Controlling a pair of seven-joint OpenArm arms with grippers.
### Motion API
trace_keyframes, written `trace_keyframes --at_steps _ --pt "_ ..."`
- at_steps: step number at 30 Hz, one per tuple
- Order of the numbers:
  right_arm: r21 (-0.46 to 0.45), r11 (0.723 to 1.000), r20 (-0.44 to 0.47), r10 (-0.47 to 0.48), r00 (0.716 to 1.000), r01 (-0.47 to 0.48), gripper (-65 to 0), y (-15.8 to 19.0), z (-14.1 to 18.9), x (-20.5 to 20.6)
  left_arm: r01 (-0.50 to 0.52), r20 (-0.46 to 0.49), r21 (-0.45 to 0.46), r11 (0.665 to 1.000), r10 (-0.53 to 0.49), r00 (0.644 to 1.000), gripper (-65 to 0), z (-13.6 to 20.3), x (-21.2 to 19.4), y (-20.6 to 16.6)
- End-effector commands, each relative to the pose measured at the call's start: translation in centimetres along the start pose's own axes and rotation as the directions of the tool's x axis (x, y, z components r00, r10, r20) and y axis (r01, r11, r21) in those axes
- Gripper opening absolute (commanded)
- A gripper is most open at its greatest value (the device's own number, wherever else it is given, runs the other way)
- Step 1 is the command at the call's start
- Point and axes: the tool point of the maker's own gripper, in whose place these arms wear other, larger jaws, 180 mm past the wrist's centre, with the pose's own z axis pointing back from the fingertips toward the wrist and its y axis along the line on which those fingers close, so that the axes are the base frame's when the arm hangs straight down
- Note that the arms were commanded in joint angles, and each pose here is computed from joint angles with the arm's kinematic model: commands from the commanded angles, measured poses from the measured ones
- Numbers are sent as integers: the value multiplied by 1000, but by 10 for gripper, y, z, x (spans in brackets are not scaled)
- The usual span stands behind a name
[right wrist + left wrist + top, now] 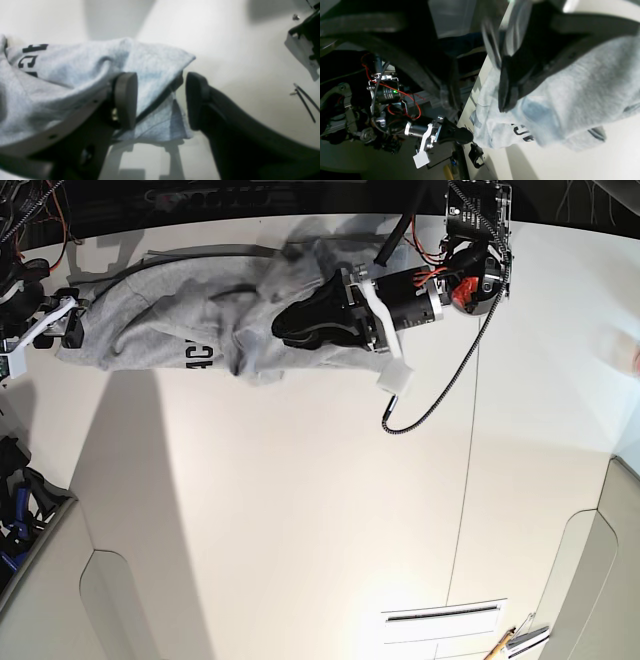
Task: Fold the T-shirt properly
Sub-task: 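Fold the end held by the left gripper toward the right gripper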
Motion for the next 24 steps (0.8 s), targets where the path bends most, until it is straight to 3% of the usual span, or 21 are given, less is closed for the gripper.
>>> trace_keyframes --at_steps 1,10,13,16,24 --pt "-7 1000 44 20 999 -19 -342 -4 5 13 24 45 -35 999 -22 999 -367 -1 13 -10" --pt "-22 999 40 28 999 -27 -338 -6 5 13 28 37 -25 999 -27 999 -366 -1 12 -8" --pt "-35 999 52 33 998 -31 -282 -10 4 15 28 38 -25 999 -27 999 -367 -1 12 -8" --pt "22 1000 77 2 997 -4 -276 -7 2 19 28 38 -25 999 -27 999 -367 -1 12 -8" --pt "97 989 20 -118 993 116 -276 -35 -25 17 34 25 -10 999 -34 999 -367 1 10 -5"
